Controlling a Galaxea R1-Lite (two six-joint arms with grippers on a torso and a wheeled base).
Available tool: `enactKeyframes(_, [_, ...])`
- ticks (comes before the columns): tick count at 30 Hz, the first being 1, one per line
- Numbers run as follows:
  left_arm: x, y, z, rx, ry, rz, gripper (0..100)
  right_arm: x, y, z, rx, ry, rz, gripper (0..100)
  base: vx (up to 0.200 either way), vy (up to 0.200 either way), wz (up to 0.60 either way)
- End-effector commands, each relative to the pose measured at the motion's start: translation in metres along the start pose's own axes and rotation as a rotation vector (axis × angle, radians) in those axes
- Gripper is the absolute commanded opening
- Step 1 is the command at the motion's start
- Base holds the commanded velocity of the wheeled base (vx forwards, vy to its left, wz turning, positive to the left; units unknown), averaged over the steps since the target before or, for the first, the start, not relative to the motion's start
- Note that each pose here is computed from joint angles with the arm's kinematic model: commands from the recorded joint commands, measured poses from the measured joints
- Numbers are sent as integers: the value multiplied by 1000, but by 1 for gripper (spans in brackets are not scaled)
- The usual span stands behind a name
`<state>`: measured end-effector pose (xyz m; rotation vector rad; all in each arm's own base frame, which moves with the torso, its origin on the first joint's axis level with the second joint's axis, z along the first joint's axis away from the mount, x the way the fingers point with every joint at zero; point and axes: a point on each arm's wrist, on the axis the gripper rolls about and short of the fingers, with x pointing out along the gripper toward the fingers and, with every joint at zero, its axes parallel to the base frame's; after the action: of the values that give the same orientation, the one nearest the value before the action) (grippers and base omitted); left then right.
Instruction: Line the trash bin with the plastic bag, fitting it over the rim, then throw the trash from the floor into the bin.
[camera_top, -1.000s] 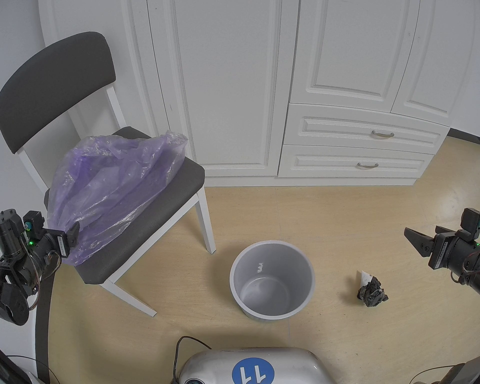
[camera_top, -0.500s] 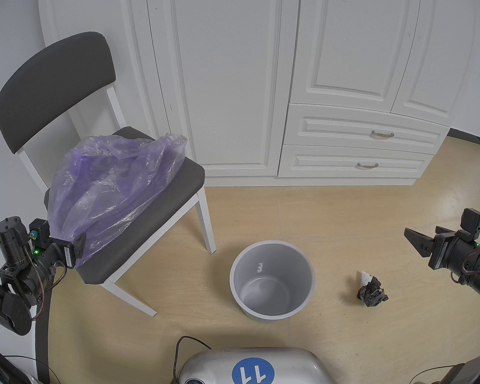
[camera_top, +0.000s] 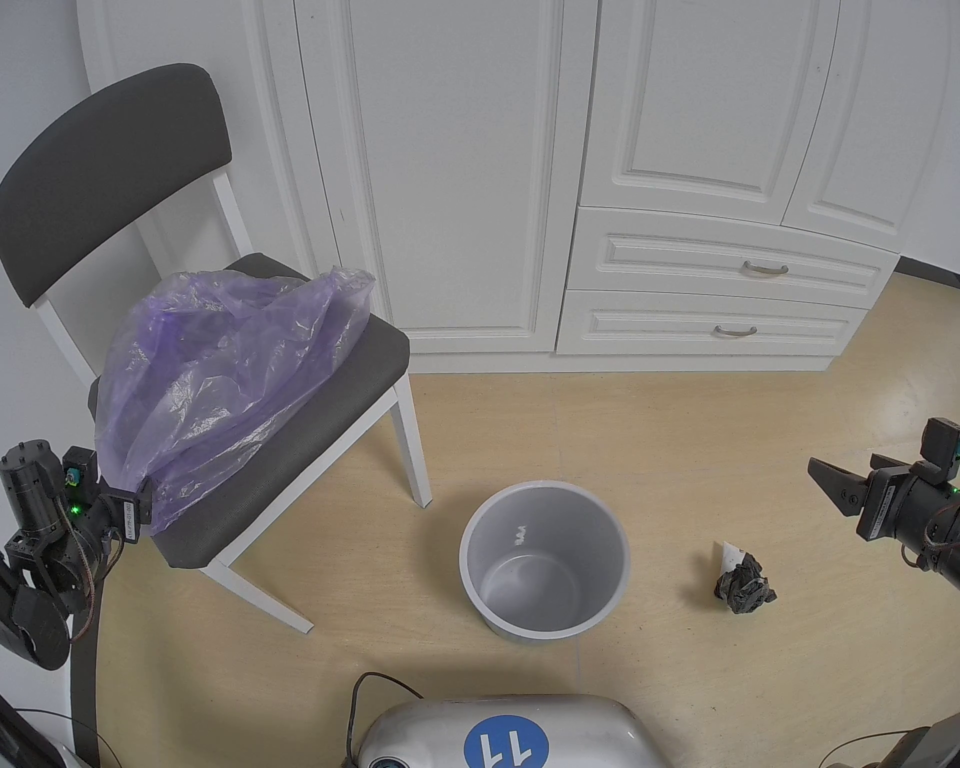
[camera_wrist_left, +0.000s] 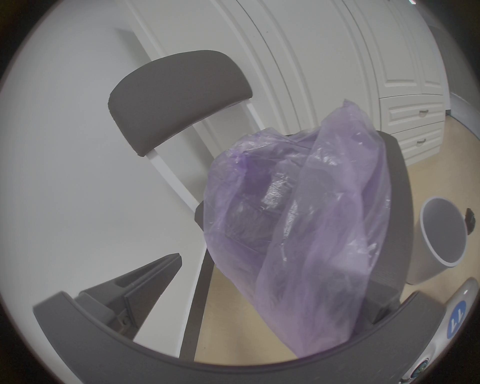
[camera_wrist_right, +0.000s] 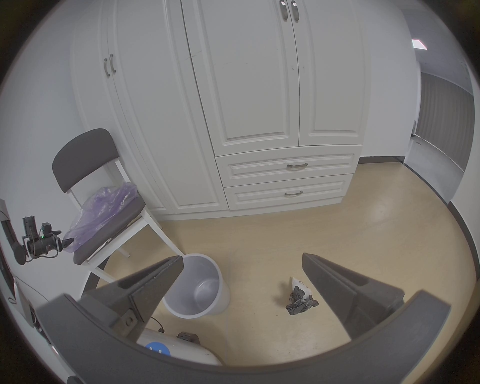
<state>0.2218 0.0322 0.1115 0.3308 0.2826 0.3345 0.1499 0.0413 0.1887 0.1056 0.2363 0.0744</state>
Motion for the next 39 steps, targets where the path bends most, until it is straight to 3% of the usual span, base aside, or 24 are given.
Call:
enactKeyframes(1, [12, -6, -9, 13, 40, 7, 100, -1, 0, 1, 2, -8, 2, 100, 0, 0, 0])
enactKeyframes(12, [32, -7, -13, 18, -37, 138, 100, 0, 0, 1, 2, -8, 2, 100, 0, 0, 0])
enactKeyframes(23, [19, -5, -15, 20, -33, 131, 100, -1, 0, 2, 3, -12, 3, 100, 0, 0, 0])
enactKeyframes(24, [19, -5, -14, 20, -36, 132, 0, -2, 0, 2, 2, -14, 3, 100, 0, 0, 0])
enactKeyframes(32, [15, -4, -9, 12, -61, 128, 0, 0, 0, 0, -1, -3, 2, 100, 0, 0, 0])
enactKeyframes(39, [-10, 1, 3, 2, -191, -32, 0, -3, 7, -3, -13, 0, 46, 100, 0, 0, 0])
